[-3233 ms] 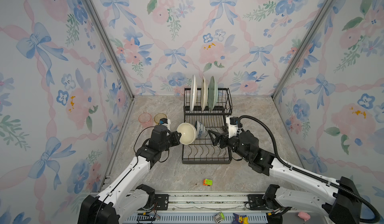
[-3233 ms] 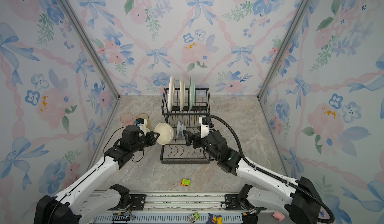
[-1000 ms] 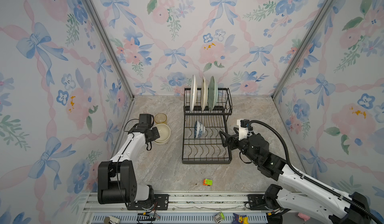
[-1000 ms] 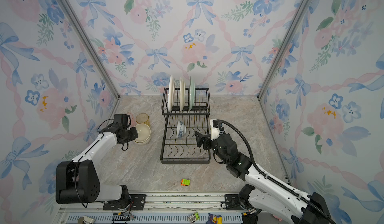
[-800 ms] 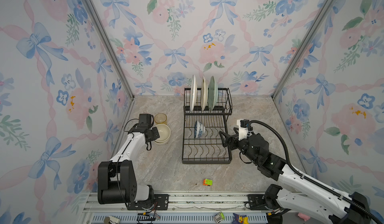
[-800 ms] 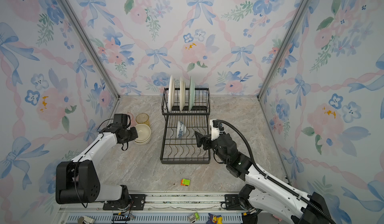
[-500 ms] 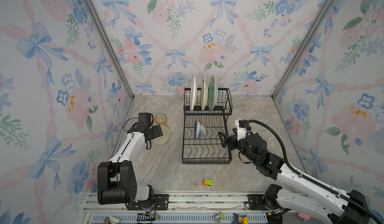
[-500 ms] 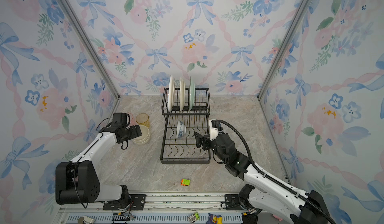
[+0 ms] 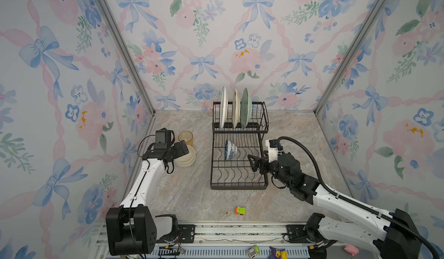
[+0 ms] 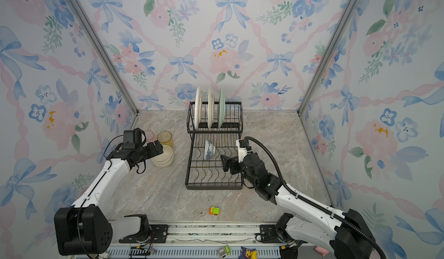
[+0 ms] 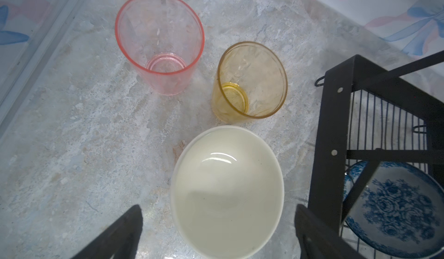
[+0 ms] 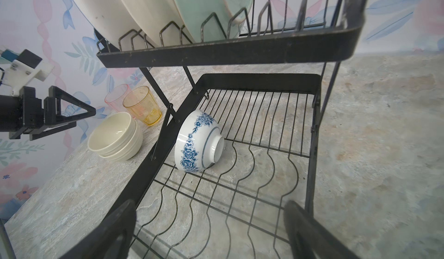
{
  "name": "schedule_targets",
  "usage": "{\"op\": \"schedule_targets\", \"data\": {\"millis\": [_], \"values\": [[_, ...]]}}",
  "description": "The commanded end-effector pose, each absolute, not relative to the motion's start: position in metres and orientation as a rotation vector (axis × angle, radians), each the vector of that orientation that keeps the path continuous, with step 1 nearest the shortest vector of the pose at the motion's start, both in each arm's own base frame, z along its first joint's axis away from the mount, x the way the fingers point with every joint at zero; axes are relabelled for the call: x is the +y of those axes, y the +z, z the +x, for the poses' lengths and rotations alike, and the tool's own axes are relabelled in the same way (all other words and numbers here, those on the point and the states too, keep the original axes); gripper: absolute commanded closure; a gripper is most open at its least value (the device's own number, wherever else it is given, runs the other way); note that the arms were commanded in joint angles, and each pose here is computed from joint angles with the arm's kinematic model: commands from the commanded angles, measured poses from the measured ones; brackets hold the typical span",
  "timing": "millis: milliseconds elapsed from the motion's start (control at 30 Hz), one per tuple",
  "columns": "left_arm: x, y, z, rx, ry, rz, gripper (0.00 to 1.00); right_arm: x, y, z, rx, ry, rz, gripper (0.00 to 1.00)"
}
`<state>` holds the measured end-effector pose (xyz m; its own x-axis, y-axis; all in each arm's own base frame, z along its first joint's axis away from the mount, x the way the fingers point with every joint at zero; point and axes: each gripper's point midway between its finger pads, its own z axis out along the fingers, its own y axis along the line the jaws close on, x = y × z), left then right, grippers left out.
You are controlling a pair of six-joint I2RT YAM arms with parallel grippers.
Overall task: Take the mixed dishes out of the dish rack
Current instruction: 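Stack the cream bowl onto the cream bowl on the table with the left gripper, then release the bowl with the left gripper while the right reaches toward the floral bowl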
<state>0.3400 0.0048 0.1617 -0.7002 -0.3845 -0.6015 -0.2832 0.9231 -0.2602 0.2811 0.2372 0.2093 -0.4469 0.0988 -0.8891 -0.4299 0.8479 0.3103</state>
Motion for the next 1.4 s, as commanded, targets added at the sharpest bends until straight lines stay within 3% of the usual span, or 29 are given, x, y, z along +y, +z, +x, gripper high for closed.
{"op": "schedule_targets", "data": {"millis": [0, 333, 533, 1367], "values": [[-0.016, 0.178, 0.338, 2.350, -0.294, -0.450, 0.02, 0.258, 0.220, 0.284, 1.923, 0.718, -0.241, 0.03], [-0.067, 0.192, 0.324, 2.285, -0.412, -0.325, 0.02, 0.299, 0.199, 0.297, 1.985, 0.840, -0.231, 0.03], [-0.066, 0.184, 0.318, 2.253, -0.395, -0.280, 0.02, 0.319, 0.183, 0.305, 2.026, 0.877, -0.218, 0.00], [-0.087, 0.162, 0.314, 2.286, -0.536, -0.258, 0.02, 0.340, 0.135, 0.330, 2.091, 0.826, -0.201, 0.07]]}}
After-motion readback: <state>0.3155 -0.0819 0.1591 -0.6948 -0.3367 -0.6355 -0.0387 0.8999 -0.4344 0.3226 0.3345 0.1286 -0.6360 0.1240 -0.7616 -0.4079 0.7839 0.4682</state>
